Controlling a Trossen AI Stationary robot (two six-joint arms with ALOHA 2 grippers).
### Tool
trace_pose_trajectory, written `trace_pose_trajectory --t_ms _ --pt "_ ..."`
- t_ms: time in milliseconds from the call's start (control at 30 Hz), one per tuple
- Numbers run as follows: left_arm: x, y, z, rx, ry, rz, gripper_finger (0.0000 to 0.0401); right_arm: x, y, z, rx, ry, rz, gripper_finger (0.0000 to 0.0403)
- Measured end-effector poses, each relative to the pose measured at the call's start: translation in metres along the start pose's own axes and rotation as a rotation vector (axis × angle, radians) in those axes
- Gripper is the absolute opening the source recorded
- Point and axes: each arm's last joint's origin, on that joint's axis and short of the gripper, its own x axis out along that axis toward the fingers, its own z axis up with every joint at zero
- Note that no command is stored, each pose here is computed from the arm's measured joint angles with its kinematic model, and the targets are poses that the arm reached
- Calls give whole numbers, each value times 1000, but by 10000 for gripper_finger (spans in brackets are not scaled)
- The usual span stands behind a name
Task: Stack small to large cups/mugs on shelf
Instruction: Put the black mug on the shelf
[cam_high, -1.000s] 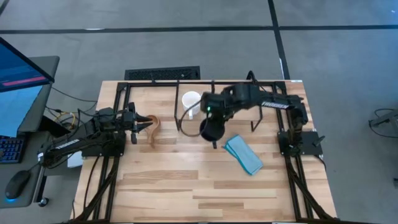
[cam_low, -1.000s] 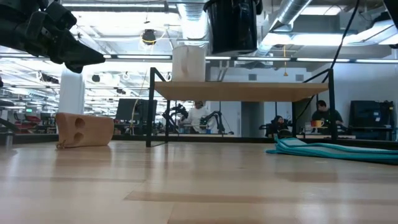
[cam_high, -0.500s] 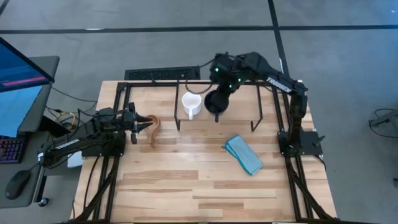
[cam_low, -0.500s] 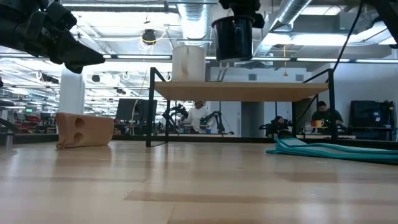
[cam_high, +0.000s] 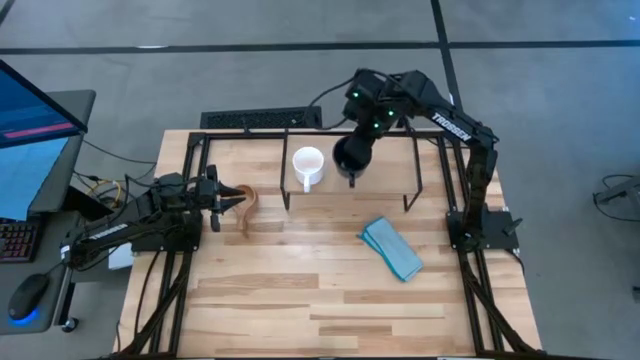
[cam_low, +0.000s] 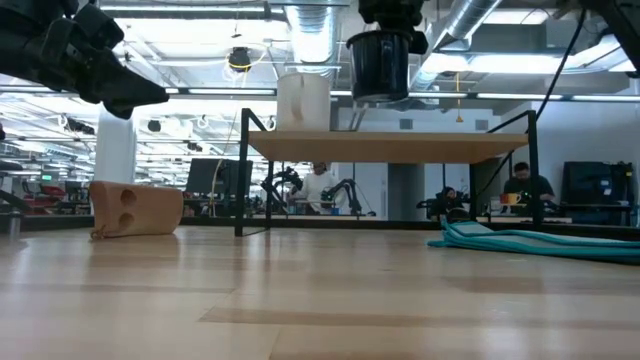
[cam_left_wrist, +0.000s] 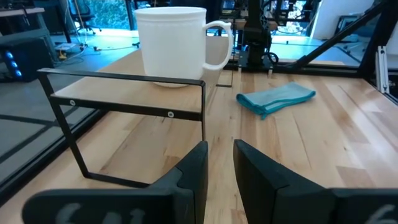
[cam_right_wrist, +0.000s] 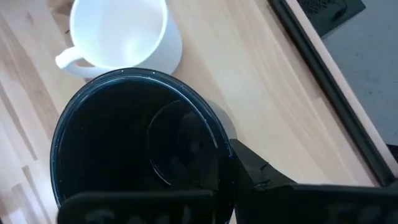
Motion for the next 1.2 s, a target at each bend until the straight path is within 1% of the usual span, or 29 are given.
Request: trace_pose_trajectory --t_ms 133,300,400,533,667,767,833,933,1033,1133,1200 --pt "0 0 -1 -23 9 -1 69 -2 -6 -1 2 -6 -6 28" --pt "0 -2 -1 -23 15 -27 69 -8 -12 -12 9 -13 -15 28" --pt "1 -5 -1 -19 16 -51 69 -7 -13 -21 6 -72 -9 28" --pt "1 -7 -1 -14 16 -76 69 -4 -11 -41 6 -164 55 28" --pt "1 -8 -1 -11 14 -87 69 5 -9 -59 17 -233 79 28" --pt "1 -8 -1 -11 11 -83 69 9 -6 -69 38 -237 90 28" --pt "1 -8 -1 -11 10 -82 69 13 -2 -69 49 -230 97 28" --pt "1 -8 -1 -7 10 -82 69 19 5 -66 32 -218 109 28" --pt "1 -8 -1 -1 9 -82 69 24 7 -61 33 -203 114 28" --pt "1 -8 -1 -2 9 -82 69 22 6 -61 57 -172 77 28" --pt "1 -8 -1 -2 9 -82 69 20 5 -57 76 -185 61 28"
